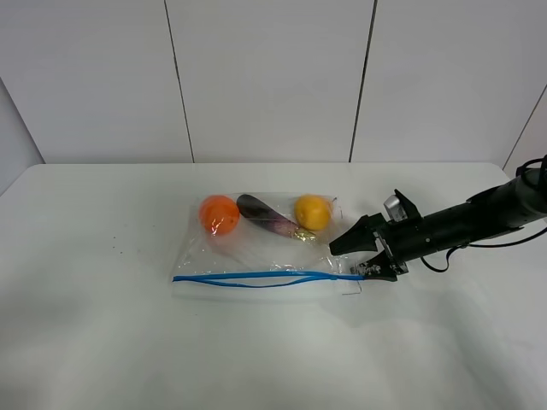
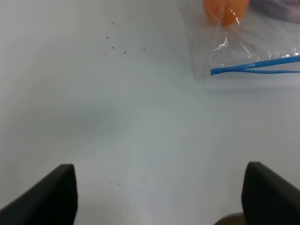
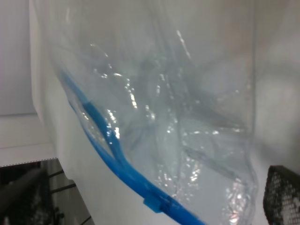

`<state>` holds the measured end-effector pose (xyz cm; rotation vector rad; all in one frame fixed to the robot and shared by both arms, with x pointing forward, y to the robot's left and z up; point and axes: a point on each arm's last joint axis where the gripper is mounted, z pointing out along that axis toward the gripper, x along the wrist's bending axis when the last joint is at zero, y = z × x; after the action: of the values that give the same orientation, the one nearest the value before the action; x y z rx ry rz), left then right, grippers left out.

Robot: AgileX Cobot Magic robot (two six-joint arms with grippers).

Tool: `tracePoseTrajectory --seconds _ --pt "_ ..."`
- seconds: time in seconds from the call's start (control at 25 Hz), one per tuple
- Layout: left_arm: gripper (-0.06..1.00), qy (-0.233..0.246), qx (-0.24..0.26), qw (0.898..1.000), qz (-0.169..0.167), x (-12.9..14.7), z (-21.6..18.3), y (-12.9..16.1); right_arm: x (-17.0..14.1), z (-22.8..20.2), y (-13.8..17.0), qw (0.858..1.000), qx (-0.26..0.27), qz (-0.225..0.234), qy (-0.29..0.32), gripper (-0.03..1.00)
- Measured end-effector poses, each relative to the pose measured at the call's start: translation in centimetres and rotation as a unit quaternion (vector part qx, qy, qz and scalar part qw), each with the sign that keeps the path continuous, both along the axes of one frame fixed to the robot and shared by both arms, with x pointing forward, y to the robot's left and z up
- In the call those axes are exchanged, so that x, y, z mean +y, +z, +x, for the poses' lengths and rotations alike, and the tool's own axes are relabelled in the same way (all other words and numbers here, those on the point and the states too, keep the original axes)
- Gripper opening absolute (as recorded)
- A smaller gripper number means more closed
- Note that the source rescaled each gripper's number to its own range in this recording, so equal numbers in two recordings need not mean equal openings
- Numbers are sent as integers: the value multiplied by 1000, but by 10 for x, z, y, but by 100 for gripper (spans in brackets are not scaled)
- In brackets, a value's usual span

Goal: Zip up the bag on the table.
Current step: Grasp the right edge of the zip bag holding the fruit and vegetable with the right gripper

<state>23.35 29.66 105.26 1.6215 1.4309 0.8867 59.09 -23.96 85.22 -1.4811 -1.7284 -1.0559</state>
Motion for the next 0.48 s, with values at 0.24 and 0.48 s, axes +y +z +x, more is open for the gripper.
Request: tracePoseTrajectory --seconds 0.24,0.48 --pt "100 0 0 1000 0 0 0 0 0 -1 -8 1000 12 3 -3 84" --pt "100 0 0 1000 0 0 0 0 0 0 -8 1000 12 4 -6 64"
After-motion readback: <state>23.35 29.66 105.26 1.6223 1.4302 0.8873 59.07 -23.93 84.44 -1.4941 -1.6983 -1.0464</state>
